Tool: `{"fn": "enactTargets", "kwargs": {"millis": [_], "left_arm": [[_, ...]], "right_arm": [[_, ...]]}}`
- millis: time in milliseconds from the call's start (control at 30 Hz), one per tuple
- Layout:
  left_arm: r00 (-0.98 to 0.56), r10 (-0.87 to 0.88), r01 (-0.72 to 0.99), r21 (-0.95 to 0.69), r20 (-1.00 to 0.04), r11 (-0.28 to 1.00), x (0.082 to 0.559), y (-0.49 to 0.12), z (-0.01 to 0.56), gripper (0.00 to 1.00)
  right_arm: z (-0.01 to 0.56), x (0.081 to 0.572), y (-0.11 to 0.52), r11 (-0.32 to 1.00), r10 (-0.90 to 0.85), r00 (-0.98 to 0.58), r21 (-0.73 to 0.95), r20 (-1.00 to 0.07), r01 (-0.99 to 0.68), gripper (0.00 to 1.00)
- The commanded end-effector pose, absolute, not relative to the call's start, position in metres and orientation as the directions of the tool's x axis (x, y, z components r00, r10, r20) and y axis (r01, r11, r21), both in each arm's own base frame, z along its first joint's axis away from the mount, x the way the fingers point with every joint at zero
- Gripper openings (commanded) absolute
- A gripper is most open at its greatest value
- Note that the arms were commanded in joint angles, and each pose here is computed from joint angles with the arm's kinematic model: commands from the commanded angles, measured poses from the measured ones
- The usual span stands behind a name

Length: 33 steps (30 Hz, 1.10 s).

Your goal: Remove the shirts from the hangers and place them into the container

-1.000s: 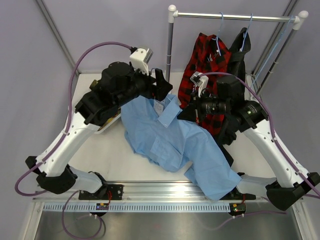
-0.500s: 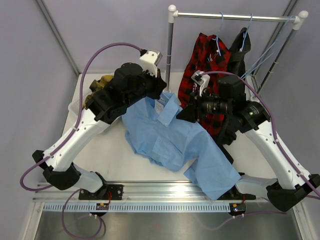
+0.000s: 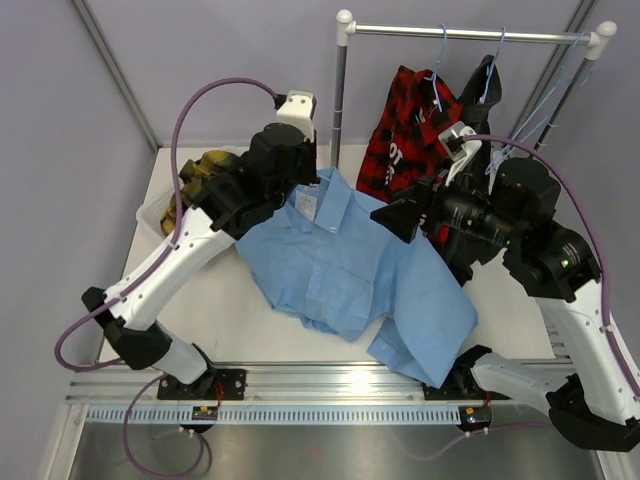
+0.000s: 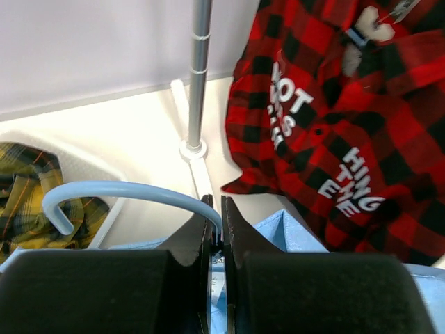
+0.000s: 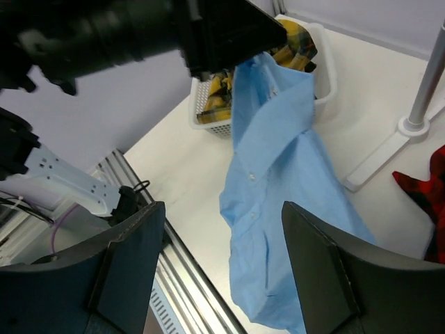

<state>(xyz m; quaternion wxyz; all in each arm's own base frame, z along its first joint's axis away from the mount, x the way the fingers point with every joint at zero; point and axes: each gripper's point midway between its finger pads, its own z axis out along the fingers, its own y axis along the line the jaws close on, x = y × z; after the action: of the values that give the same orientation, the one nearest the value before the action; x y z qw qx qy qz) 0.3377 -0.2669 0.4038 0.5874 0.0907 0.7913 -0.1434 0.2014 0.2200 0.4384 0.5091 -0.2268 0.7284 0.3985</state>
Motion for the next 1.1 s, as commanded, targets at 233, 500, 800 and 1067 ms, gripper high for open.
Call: {"fn": "enactTargets", "kwargs": {"millis": [233,500,800,1067], "left_arm": [[-0.225,-0.144,0.218,-0.194,-0.964,0.957,0.364,-0.273,0.429,0.00],[-0.220,-0.140,0.211,-0.188,-0.965,0.959,0.357,-0.264,0.430,0.00],[-0.236,-0.161,0.222,-0.214,-0.958,0.951,0.348,-0.260,0.427,0.00],[-0.227,-0.146,0.210,-0.195,-0.963,0.958,0.344,-0.251,0.426,0.00]], "right_arm": [[0.387,0.234,0.283,0.603,0.138,-0.581,0.533,-0.802,-0.593,0.76],[0.350,0.272,0.291,0.690,0.240,-0.639,0.591,-0.731,-0.417,0.86],[0.354,0.296,0.302,0.682,0.325,-0.605,0.623,-0.727,-0.382,0.79],[0.359,0.300,0.304,0.671,0.351,-0.592,0.636,-0.725,-0.381,0.00]]}}
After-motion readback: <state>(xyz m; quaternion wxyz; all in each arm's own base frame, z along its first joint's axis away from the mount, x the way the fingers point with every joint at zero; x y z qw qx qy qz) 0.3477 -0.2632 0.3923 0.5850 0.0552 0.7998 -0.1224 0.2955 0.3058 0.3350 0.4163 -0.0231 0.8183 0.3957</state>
